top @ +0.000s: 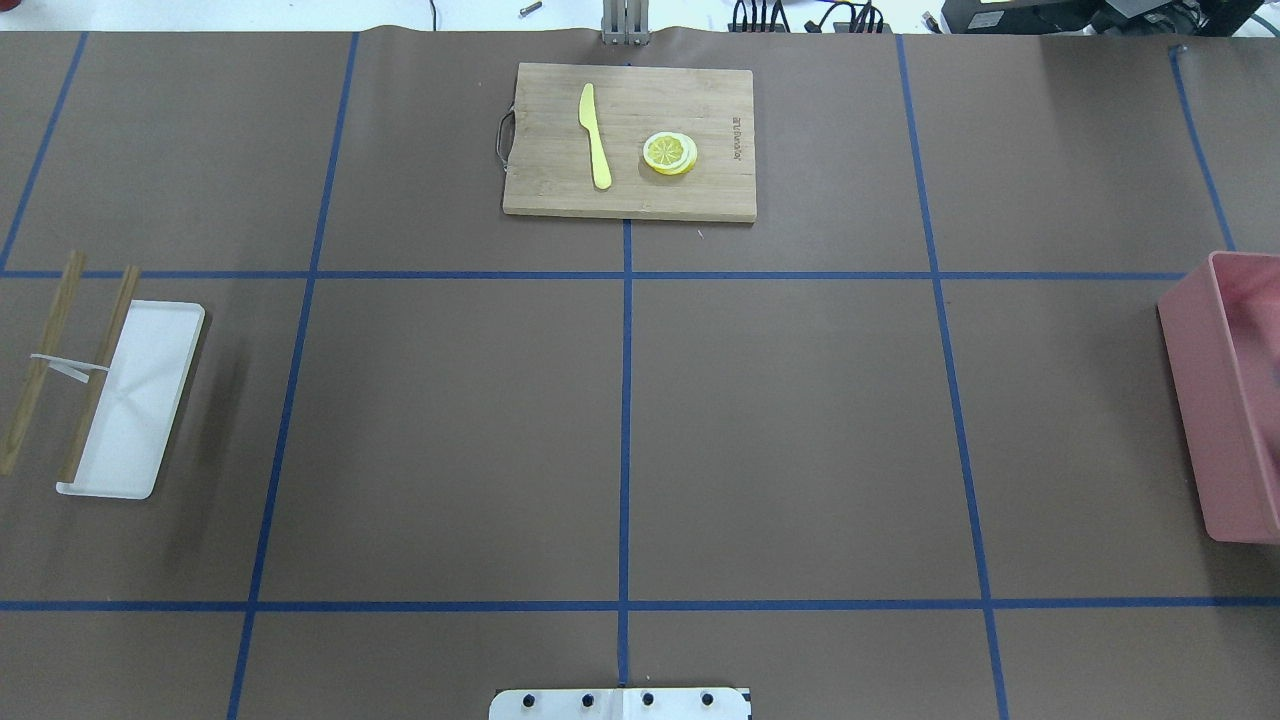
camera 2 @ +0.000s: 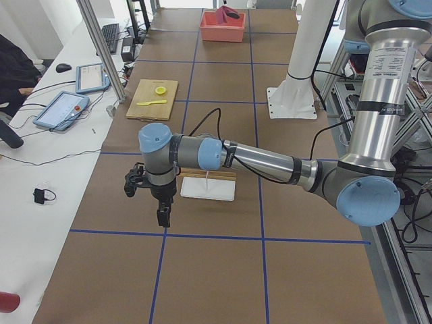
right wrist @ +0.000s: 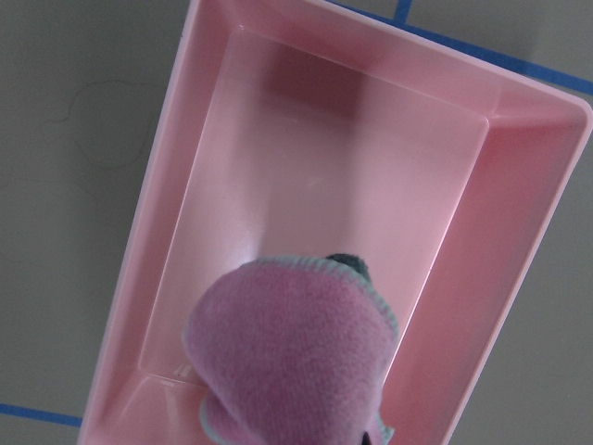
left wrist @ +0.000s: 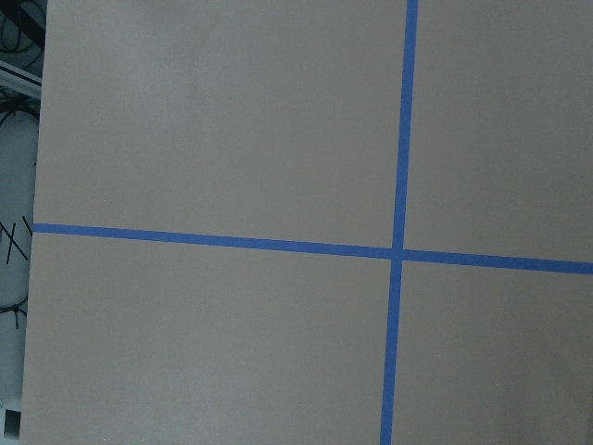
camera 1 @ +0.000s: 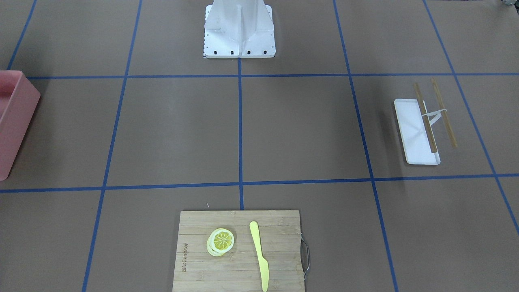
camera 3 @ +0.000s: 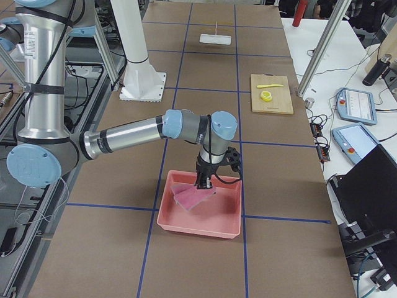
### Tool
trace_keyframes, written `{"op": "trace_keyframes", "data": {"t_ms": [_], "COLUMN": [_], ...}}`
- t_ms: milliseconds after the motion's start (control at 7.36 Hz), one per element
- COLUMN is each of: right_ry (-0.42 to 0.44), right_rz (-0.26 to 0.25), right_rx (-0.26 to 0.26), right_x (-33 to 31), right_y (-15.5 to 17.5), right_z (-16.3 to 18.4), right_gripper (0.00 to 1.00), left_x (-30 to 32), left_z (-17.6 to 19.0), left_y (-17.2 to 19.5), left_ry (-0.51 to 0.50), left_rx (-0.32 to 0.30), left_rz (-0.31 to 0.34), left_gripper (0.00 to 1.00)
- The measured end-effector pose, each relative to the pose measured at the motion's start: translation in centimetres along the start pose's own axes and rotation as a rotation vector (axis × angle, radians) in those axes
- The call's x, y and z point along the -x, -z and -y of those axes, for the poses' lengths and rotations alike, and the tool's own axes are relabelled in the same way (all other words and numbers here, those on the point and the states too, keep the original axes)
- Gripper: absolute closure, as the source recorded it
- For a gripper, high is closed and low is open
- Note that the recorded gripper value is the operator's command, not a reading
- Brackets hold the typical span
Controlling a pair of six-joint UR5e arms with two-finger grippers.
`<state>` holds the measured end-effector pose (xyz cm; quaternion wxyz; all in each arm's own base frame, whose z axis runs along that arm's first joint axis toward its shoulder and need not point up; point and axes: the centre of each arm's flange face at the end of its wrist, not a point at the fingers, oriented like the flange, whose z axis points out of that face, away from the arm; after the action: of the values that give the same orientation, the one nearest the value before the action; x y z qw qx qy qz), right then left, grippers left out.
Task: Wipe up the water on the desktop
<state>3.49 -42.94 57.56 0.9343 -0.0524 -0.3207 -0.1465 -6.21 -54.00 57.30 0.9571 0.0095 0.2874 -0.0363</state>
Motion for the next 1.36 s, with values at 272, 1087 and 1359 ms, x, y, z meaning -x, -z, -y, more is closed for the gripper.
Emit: {"op": "trace_keyframes", "data": {"t_ms": [272,1087,1359], "right_ry": [-0.001,-0.060,-0.195], "right_rz": [-0.006,0.024,0.129], "right_rx": [-0.019,-0.223,-0.235], "right_x": [0.0,-5.6,-5.4], "right_y": [0.6,2.7,2.2], "right_z": [0.6,3.4,4.1], "right_gripper": [0.00,0.00,0.00], "left_x": [0.0,4.9,6.0], "left_z": [0.0,-2.8,-4.3], "left_y": [0.0,-1.1,-3.6], "left_ry": [-0.002,-0.025,0.004], "left_rx": [0.000,0.029,0.068], "left_rz": [0.000,-0.026,-0.093], "left_gripper": [0.02,0.02,0.02]}}
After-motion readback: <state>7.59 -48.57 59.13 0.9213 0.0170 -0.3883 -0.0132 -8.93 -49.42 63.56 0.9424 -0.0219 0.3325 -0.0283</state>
